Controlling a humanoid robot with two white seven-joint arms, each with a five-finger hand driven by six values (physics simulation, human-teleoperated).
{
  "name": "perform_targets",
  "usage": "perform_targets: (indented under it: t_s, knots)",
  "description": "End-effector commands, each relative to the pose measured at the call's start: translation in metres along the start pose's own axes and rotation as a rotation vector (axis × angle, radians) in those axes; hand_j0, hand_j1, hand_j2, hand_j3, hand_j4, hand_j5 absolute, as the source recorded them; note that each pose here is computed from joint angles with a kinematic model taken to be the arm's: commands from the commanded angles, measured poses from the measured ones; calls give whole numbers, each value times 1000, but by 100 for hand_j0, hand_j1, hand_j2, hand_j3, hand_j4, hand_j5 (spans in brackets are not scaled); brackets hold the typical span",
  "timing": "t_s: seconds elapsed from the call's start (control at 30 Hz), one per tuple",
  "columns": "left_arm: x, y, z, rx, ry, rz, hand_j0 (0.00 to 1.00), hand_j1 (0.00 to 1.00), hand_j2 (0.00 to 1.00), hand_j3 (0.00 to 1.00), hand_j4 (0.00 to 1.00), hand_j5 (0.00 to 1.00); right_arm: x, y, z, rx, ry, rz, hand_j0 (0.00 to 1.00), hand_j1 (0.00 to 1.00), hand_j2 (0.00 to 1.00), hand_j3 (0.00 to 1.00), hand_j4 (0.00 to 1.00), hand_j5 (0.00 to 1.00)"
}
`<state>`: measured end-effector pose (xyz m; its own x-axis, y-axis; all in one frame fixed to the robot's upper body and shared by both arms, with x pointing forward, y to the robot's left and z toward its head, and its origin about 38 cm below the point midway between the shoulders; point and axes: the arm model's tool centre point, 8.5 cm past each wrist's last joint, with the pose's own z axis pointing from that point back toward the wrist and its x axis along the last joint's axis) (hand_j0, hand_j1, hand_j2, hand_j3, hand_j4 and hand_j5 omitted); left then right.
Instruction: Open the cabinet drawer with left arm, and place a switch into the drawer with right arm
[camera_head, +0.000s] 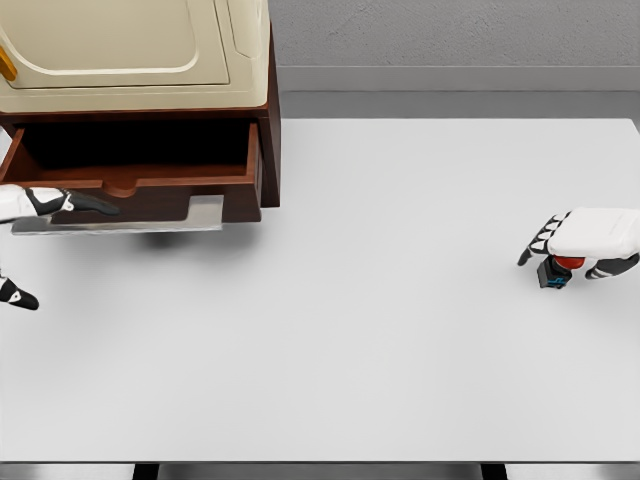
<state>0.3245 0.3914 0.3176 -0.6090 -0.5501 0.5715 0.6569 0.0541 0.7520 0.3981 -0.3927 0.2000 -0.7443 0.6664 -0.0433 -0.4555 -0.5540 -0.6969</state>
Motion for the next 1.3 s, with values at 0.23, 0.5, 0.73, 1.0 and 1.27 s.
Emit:
perform_targets:
  t_s: [0.23,0.5,0.73,1.0,1.27]
  knots:
    - [1,0,22,-24,63,-17,100,100,100,100,100,100,0,1,0,0,0,-7,59,59,59,59,59,59]
    - [-18,-37,18,-167,135,-36,100,100,100,100,100,100,0,1,0,1,0,-6,54,54,54,54,54,54]
    - [-24,-55,18,-207,144,0,100,100,100,100,100,100,-8,-3,5,-16,22,-19,41,41,41,41,41,41]
    - [-26,-58,16,-238,159,-29,100,100,100,100,100,100,-9,-27,5,-92,22,-7,40,40,40,40,40,40]
    - [-28,-61,16,-253,165,-39,100,100,100,100,100,100,-11,-65,-12,-204,2,-6,39,39,39,39,39,39]
